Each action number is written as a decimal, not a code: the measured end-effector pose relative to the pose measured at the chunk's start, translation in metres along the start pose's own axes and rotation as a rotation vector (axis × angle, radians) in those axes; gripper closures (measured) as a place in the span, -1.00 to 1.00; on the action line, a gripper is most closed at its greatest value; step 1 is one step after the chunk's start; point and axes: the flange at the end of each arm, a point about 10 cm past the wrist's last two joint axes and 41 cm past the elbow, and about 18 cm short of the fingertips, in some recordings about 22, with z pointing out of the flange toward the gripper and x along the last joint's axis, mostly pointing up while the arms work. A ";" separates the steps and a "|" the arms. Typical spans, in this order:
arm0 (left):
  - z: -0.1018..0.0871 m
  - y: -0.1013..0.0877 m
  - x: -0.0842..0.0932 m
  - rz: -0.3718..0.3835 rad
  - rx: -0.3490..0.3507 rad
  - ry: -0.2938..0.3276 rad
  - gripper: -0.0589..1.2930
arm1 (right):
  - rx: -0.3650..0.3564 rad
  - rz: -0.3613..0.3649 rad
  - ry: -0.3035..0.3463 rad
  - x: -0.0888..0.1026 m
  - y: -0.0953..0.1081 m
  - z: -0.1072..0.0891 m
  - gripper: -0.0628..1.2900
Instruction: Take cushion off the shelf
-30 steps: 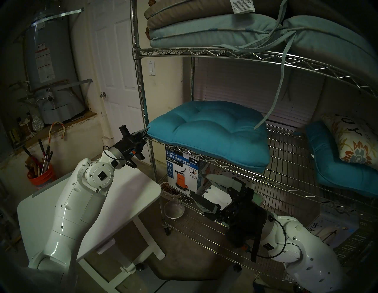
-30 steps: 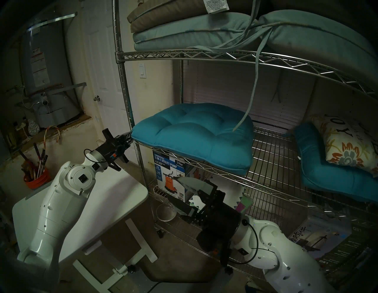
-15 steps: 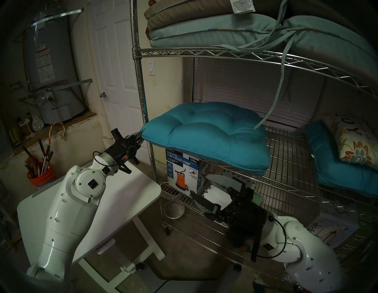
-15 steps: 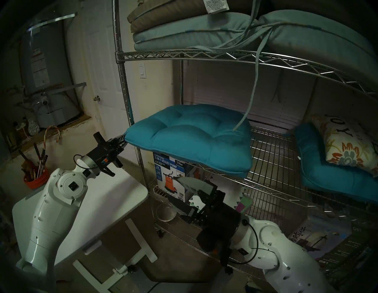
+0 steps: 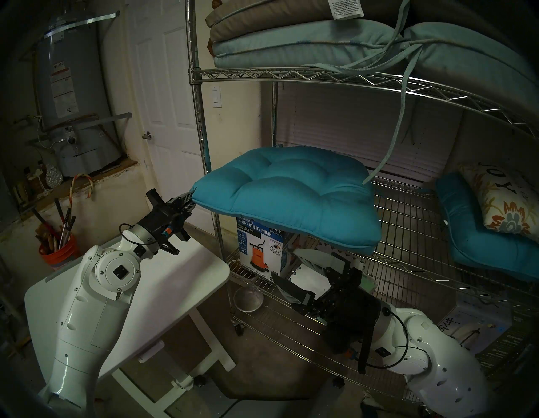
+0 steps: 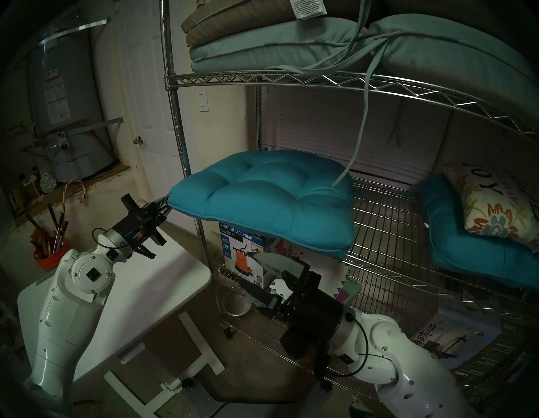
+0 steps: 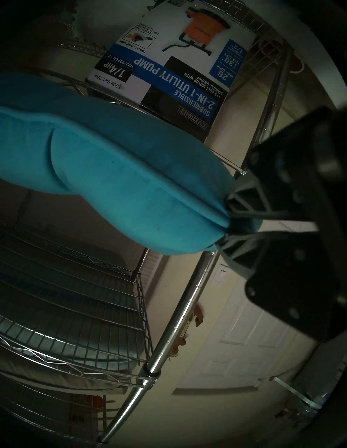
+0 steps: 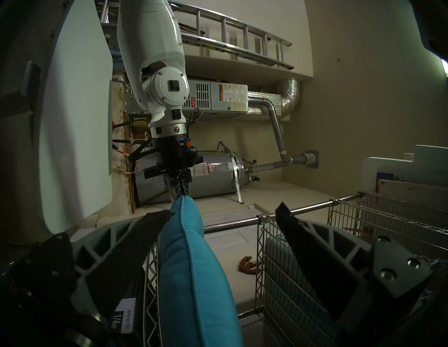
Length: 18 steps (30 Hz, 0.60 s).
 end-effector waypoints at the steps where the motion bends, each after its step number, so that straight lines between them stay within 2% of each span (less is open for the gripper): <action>1: 0.000 0.000 0.000 0.000 -0.001 -0.001 0.84 | 0.000 0.000 0.000 0.000 0.000 0.000 -0.93; 8: -0.002 -0.004 -0.002 0.018 0.000 0.004 0.84 | 0.000 0.000 0.000 0.000 0.000 0.000 -0.93; 9: -0.002 -0.004 -0.002 0.025 -0.001 0.006 0.43 | 0.000 0.000 0.000 0.000 0.000 0.000 -0.93; 12: -0.002 -0.005 -0.003 0.046 -0.006 0.009 -0.94 | 0.000 0.000 0.000 0.000 0.000 0.000 -0.93; 18: -0.001 -0.005 -0.003 0.077 -0.016 0.013 -0.96 | 0.000 0.000 0.000 0.000 0.000 0.000 -0.93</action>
